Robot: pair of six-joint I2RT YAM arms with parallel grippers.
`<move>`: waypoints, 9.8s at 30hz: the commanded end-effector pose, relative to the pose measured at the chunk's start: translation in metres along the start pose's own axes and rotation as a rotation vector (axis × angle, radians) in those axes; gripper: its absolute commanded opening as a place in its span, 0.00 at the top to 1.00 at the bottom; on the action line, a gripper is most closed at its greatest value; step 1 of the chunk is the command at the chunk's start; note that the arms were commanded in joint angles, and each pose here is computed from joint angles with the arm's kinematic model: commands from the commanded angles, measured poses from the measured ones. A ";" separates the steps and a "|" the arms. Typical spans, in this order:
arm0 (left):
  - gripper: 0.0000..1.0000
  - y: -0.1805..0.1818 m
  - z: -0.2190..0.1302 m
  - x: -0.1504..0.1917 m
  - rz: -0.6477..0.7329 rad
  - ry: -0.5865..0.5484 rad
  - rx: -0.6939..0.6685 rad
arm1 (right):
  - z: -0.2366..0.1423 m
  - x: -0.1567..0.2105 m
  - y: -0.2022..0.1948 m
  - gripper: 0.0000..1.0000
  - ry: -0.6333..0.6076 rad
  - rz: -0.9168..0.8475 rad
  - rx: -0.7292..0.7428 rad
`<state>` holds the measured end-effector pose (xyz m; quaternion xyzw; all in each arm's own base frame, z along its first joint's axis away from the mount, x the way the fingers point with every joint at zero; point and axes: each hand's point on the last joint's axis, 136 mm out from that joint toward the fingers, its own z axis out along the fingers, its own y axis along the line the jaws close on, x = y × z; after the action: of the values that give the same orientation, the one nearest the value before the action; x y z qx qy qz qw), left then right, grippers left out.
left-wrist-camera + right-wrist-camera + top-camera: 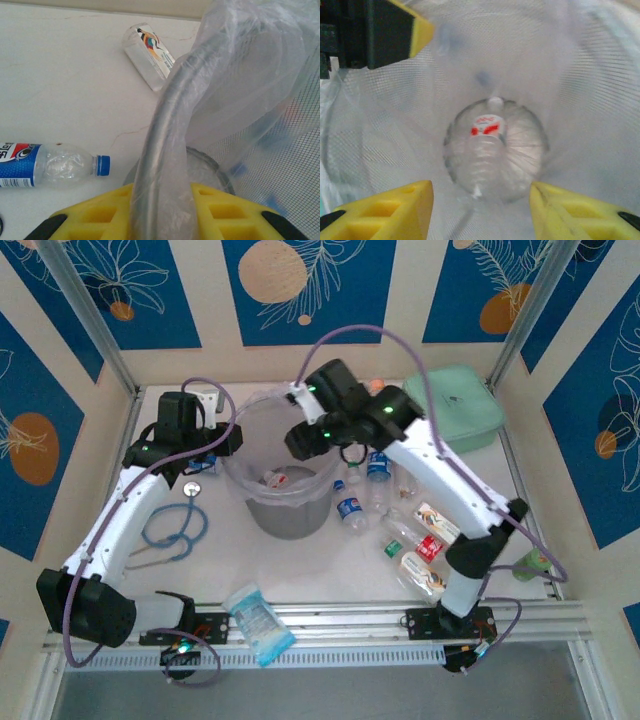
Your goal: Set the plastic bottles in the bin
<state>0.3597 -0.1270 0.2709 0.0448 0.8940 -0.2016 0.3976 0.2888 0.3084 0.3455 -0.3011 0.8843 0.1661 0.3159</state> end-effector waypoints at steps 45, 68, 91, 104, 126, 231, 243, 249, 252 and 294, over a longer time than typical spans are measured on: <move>0.71 0.004 -0.005 0.003 -0.018 -0.007 0.009 | 0.041 0.382 -0.089 0.07 0.927 0.683 0.346; 0.71 0.007 -0.007 0.001 -0.026 -0.015 0.005 | 0.052 0.373 -0.087 0.40 0.886 0.649 0.309; 0.71 0.011 -0.006 0.002 -0.030 -0.013 -0.007 | -0.102 0.082 -0.082 0.77 -0.116 0.514 0.013; 0.72 0.008 -0.006 0.001 -0.053 -0.024 0.012 | -0.084 -0.077 -0.007 0.86 -0.403 0.369 -0.330; 0.73 0.008 -0.008 -0.001 -0.066 -0.038 0.012 | 0.119 0.013 0.053 0.95 0.118 0.523 -0.400; 0.73 0.011 -0.008 -0.003 -0.073 -0.042 0.027 | 0.069 0.336 -0.272 0.11 0.768 0.574 0.255; 0.73 0.012 -0.007 -0.004 -0.077 -0.042 0.025 | 0.021 0.295 -0.285 0.42 0.644 0.591 0.395; 0.73 0.011 -0.009 -0.006 -0.076 -0.049 0.027 | -0.017 0.250 -0.290 0.50 0.501 0.583 0.465; 0.73 0.012 -0.008 -0.005 -0.078 -0.046 0.026 | -0.037 0.222 -0.286 0.57 0.391 0.584 0.468; 0.73 0.016 -0.013 -0.006 -0.083 -0.065 0.015 | -0.049 -0.082 0.016 1.00 -0.474 0.112 -0.370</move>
<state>0.3621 -0.1130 0.2729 0.0084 0.8845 -0.2260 0.4081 0.3048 0.3161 0.4534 -0.2328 0.7447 0.4338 0.4507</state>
